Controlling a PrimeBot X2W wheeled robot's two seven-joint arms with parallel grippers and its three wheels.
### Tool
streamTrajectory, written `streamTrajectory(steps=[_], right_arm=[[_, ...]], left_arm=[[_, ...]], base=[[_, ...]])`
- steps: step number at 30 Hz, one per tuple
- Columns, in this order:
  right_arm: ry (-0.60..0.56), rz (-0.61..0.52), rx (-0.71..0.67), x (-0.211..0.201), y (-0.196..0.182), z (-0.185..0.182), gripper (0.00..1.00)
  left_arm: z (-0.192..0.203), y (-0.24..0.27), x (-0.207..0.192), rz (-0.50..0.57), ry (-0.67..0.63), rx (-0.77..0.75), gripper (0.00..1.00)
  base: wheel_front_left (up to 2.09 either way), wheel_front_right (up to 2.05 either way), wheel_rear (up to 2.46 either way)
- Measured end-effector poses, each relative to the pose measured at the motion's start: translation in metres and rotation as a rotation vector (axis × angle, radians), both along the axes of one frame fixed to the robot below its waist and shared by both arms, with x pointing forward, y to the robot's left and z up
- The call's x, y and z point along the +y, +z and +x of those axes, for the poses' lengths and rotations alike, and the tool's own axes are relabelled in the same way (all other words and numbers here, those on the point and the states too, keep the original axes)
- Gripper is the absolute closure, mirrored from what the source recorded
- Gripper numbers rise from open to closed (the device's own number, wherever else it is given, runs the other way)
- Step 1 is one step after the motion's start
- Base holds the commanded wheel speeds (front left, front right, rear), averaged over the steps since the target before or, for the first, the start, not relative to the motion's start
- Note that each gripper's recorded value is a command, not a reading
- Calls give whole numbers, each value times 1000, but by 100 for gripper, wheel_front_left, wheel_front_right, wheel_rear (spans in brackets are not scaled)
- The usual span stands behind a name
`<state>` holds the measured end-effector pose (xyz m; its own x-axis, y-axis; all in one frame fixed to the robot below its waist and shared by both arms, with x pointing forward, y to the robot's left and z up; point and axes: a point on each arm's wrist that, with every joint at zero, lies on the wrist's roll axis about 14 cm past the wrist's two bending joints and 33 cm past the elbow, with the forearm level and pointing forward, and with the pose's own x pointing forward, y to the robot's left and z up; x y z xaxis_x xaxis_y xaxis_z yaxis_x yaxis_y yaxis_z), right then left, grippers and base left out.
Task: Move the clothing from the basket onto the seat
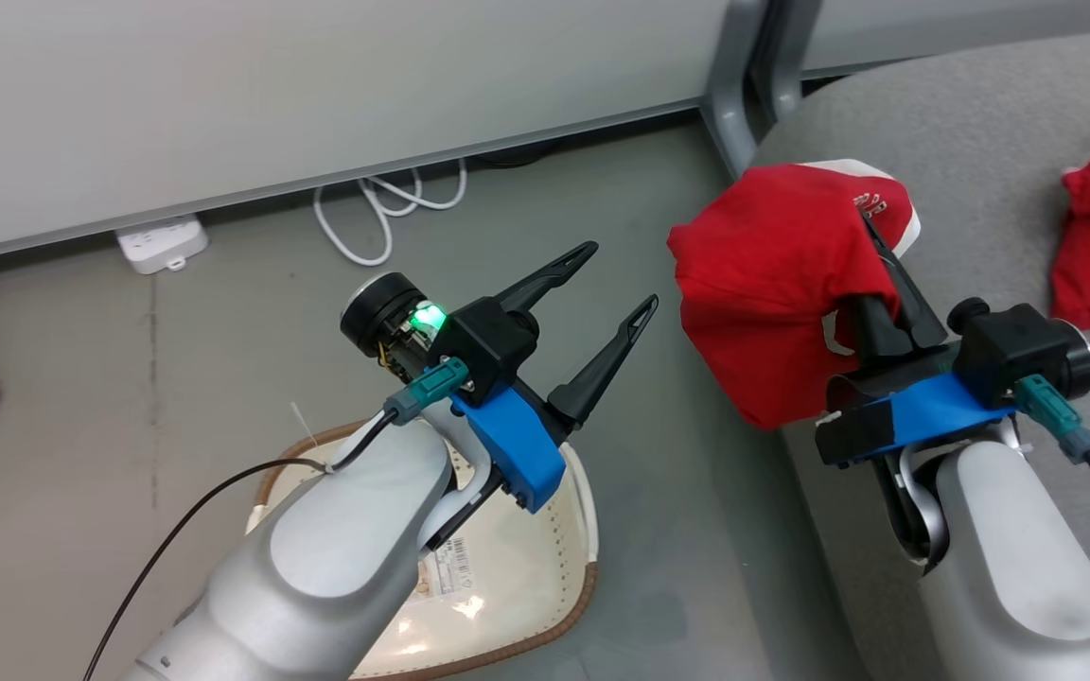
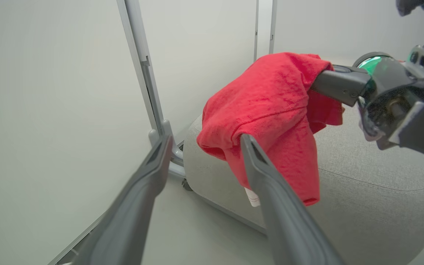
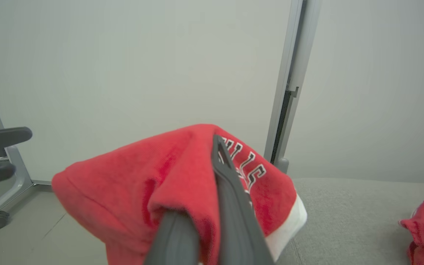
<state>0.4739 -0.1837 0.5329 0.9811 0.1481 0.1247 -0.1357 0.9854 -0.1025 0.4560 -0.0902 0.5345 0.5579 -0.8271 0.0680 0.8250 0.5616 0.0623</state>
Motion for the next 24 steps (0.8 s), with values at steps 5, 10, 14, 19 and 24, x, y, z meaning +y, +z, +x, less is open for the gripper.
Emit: streamTrajectory(steps=[5, 10, 14, 19, 24], right_arm=[[-97, 7, 3, -33, -2, -13, 100], [-198, 13, 13, -66, -6, -32, 100], [-277, 19, 28, -90, -11, -49, 100], [-364, 28, 43, -114, -15, -70, 100], [-424, 31, 63, -129, -21, -86, 100]], left_arm=[[-5, -4, -22, -10, -65, 6, 0], [-12, -7, -45, -18, -133, 14, 0], [-20, -9, -63, -29, -187, 20, 0], [-31, -12, -84, -36, -256, 32, 0], [-39, -17, -101, -41, -312, 46, 0]], base=[[0, 0, 0], [0, 0, 0], [0, 0, 0], [0, 0, 0], [0, 0, 0]])
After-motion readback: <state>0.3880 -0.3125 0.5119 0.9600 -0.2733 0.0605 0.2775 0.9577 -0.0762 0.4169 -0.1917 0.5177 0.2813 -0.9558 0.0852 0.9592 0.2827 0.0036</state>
